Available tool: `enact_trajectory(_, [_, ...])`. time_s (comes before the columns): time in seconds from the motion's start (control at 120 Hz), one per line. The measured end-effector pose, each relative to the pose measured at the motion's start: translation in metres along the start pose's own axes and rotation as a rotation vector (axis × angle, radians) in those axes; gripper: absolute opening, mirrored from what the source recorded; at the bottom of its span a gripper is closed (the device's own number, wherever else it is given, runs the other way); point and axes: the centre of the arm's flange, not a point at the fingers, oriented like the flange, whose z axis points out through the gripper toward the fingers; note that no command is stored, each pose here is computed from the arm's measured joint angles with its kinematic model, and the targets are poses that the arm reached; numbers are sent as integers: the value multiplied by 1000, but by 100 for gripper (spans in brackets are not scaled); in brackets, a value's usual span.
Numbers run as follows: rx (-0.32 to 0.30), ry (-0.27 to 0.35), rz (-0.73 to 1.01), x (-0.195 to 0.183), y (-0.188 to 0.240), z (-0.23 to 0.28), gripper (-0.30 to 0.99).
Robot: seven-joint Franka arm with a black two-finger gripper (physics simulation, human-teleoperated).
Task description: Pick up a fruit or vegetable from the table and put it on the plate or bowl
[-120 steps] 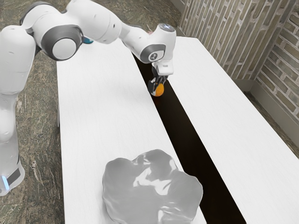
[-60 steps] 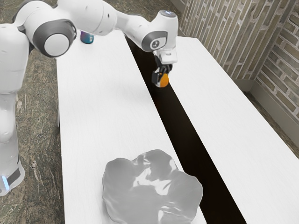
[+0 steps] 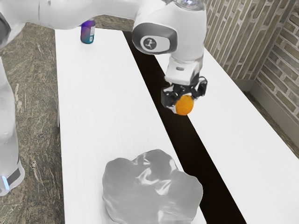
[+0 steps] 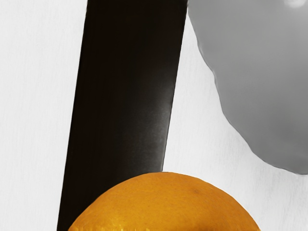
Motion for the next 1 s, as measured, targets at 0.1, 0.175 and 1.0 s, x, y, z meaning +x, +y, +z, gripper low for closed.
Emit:
enact_trajectory(0.1, [0,-3,104,66,51,-18,25])
enact_trajectory(0.175, [-9,-17,135,92,78,-21,24])
enact_trajectory(1.0, [-108,-134,21,120,146,17,65])
